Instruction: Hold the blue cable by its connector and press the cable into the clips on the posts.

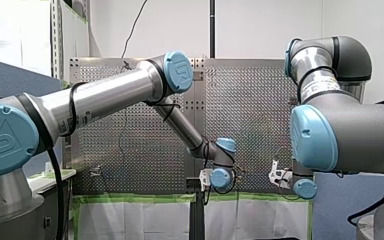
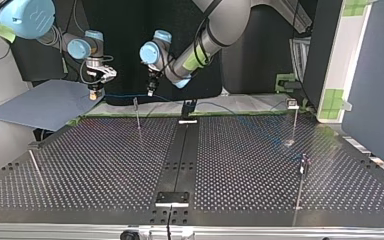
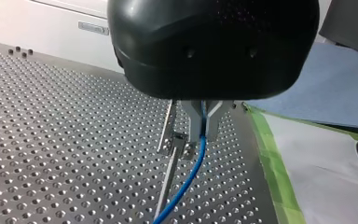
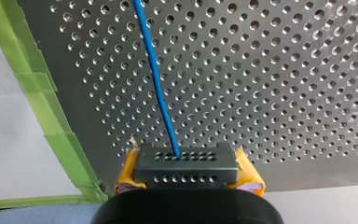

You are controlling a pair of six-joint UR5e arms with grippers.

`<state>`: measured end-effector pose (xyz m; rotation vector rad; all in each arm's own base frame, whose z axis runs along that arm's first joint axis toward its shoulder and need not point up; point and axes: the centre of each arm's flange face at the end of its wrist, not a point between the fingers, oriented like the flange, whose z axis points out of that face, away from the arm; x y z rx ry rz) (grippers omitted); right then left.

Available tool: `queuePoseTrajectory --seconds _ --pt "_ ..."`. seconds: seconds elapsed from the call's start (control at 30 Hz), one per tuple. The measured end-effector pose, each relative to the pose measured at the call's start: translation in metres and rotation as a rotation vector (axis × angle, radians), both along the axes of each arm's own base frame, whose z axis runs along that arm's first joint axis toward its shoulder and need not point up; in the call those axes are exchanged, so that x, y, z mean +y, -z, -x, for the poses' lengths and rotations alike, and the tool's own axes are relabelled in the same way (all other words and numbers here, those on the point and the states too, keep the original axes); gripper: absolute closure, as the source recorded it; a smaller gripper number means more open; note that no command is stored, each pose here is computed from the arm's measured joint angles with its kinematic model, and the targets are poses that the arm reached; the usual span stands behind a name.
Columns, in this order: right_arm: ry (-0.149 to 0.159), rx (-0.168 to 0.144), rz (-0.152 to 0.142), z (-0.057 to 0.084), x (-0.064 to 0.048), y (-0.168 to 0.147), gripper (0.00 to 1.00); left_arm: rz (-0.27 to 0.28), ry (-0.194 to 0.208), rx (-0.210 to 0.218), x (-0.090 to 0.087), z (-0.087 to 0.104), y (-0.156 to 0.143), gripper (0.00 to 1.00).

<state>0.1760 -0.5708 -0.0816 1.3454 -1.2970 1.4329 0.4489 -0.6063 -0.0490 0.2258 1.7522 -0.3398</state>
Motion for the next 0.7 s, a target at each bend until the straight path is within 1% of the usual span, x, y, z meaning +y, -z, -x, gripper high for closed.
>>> queuePoseTrajectory --seconds 0.27,0.53,0.7 --pt "-0.005 0.009 0.005 -0.003 -0.004 -0.002 1.00 0.010 -0.004 -0.007 -0.004 -0.010 -0.005 1.00" --pt "-0.007 0.010 0.005 -0.004 -0.005 -0.002 1.00 -0.028 -0.003 0.029 -0.005 -0.014 0.019 1.00" --pt "-0.007 0.010 0.005 -0.004 -0.006 -0.003 1.00 -0.033 -0.003 0.035 -0.005 -0.015 0.023 1.00"
